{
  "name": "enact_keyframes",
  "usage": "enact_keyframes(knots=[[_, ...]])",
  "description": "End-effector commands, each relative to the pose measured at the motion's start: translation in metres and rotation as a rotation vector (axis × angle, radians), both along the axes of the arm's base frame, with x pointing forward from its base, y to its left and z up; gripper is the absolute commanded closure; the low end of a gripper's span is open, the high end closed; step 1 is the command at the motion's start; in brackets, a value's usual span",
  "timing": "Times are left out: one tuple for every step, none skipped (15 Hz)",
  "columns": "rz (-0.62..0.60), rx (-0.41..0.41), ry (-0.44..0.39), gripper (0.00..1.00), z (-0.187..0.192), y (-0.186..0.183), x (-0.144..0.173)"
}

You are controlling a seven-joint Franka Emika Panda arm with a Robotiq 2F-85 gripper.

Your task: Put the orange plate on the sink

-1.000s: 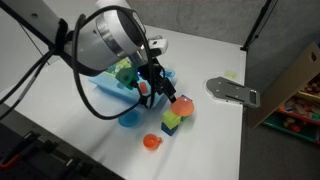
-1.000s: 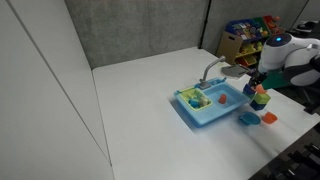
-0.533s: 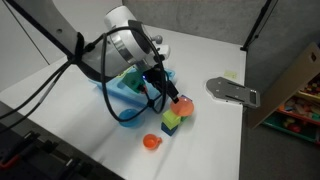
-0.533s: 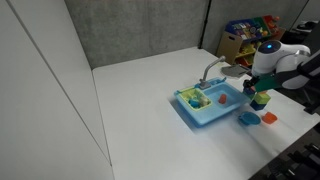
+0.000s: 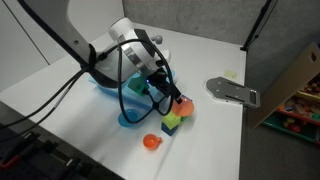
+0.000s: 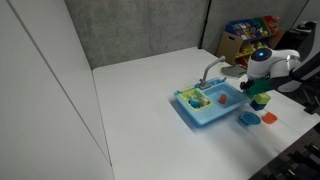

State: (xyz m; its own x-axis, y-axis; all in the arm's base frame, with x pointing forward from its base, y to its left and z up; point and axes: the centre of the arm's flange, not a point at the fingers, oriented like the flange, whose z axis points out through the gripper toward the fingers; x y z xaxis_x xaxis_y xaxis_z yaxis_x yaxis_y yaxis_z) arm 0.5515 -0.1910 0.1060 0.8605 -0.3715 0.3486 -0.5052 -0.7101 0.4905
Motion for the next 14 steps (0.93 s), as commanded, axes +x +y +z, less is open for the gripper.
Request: enact_keyframes(knots=[[-0.001,-0.040,-0.016,0.00,-0.011,-0.009,0.006],[-0.010,-0.046,-0.015,0.00,-0.013,-0.011,0.007],[-0.017,-0.050,-0.014,0.00,-0.013,-0.014,0.007],[-0.021,-0.054,-0.016,0.00,-0.013,-0.016,0.008],[-0.025,-0.056,-0.017,0.00,-0.014,-0.019,0.009],[-0.028,-0.059,-0.016,0.00,-0.014,-0.020,0.010],[-0.029,-0.063,-0.017,0.00,-0.014,-0.022,0.011],[-0.030,-0.066,-0.017,0.18,-0.013,-0.023,0.011],[-0.029,-0.069,-0.016,0.25,-0.013,-0.022,0.011],[-0.029,-0.072,-0.017,0.34,-0.013,-0.022,0.011],[-0.028,-0.072,-0.016,0.40,-0.014,-0.022,0.011],[-0.027,-0.071,-0.015,0.42,-0.014,-0.021,0.011],[-0.027,-0.070,-0.013,0.58,-0.014,-0.021,0.010],[-0.026,-0.070,-0.012,0.66,-0.014,-0.020,0.010]])
